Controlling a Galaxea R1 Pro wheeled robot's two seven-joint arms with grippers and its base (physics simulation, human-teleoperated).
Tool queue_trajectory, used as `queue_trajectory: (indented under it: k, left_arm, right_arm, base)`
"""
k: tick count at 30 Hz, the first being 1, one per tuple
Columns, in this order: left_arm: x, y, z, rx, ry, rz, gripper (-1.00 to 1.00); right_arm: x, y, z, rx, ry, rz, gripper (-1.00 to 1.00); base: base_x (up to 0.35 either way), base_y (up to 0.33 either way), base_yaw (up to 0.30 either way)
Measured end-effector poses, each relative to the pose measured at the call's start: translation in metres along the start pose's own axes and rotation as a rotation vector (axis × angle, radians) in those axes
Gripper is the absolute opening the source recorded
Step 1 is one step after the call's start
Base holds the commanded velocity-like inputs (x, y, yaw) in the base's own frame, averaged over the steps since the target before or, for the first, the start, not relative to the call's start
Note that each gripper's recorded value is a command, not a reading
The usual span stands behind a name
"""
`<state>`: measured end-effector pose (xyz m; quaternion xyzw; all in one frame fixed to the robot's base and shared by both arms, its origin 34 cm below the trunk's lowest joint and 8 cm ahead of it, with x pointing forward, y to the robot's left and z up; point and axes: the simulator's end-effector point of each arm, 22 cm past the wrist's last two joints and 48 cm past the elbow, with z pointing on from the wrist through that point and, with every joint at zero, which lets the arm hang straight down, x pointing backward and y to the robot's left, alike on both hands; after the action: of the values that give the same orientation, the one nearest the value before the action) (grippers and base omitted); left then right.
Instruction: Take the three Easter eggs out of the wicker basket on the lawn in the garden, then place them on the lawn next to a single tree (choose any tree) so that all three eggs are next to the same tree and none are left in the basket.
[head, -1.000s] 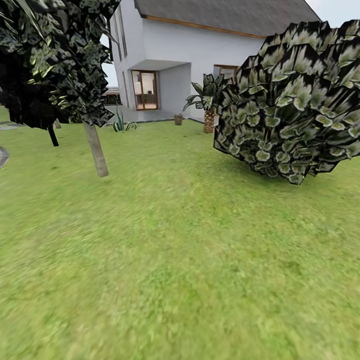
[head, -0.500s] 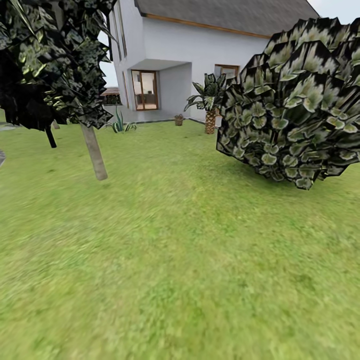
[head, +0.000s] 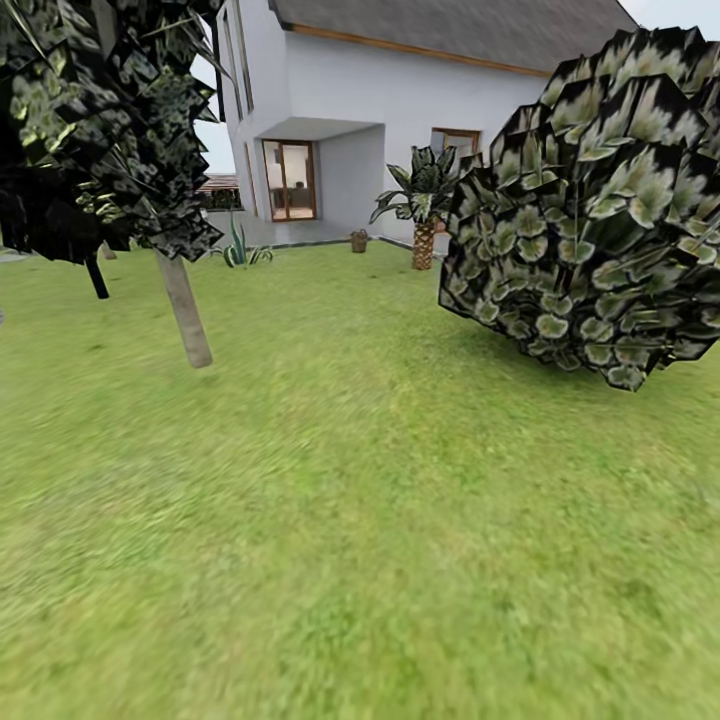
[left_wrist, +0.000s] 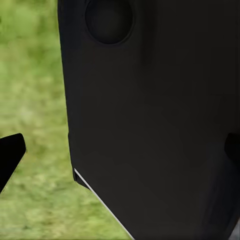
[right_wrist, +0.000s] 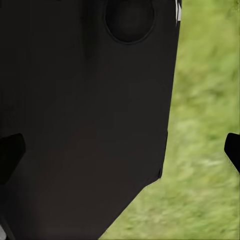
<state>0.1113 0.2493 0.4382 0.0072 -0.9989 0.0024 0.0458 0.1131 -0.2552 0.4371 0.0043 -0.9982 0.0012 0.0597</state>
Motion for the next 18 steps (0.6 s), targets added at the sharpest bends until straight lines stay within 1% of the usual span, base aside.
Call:
queue_trajectory:
  k: [10, 18]
  left_arm:
    - [0.0, 0.0001, 0.0, 0.0, 0.0, 0.0, 1.0]
    - [0.0, 0.0001, 0.0, 0.0, 0.0, 0.0, 1.0]
  right_arm:
    - [0.0, -0.001, 0.0, 0.001, 0.0, 0.001, 1.0]
    - [0.0004, -0.0043, 0.0, 0.007, 0.001, 0.014, 1.0]
  base:
    - [0.323, 0.073, 0.0]
    - [0.323, 0.073, 0.0]
